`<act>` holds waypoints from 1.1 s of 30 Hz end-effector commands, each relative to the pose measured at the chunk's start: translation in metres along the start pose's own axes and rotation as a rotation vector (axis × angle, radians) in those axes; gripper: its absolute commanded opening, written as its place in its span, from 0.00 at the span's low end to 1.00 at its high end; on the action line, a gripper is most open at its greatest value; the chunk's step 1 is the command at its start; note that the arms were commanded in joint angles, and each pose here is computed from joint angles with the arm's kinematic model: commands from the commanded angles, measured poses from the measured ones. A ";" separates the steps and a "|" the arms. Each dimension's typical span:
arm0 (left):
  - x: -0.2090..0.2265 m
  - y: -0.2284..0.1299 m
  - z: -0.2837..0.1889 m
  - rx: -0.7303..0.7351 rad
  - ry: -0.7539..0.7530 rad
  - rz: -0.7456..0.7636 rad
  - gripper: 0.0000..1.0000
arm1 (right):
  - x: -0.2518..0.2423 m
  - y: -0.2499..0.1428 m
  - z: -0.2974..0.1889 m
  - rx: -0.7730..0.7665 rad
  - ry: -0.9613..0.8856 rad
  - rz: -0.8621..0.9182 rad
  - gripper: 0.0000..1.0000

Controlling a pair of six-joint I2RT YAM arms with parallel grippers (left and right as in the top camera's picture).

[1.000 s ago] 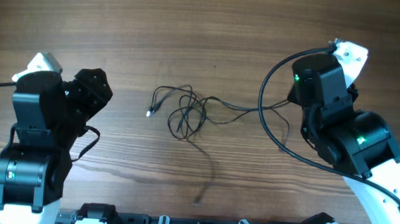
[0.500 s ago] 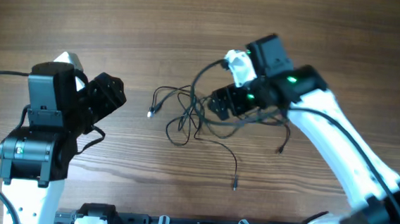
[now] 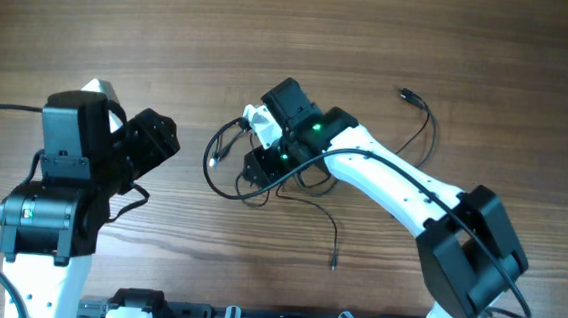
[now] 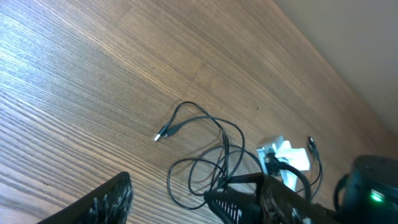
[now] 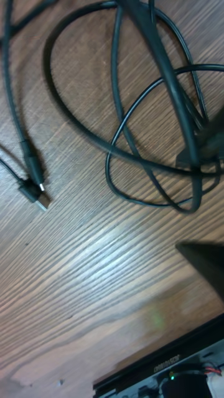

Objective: Untangle cables

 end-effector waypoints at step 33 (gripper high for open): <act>0.000 -0.002 -0.004 0.016 -0.008 0.017 0.81 | 0.050 0.014 -0.233 -0.197 -0.447 0.275 1.00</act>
Point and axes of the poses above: each gripper's point midway between its finger pads, its own z axis out along the fingers, its own x axis along the line the jaws close on, y = z × x, the point moved 6 cm from there along -z, back along the fingers, and after that the axes turned 12 degrees about z, right-handed, at the moved point
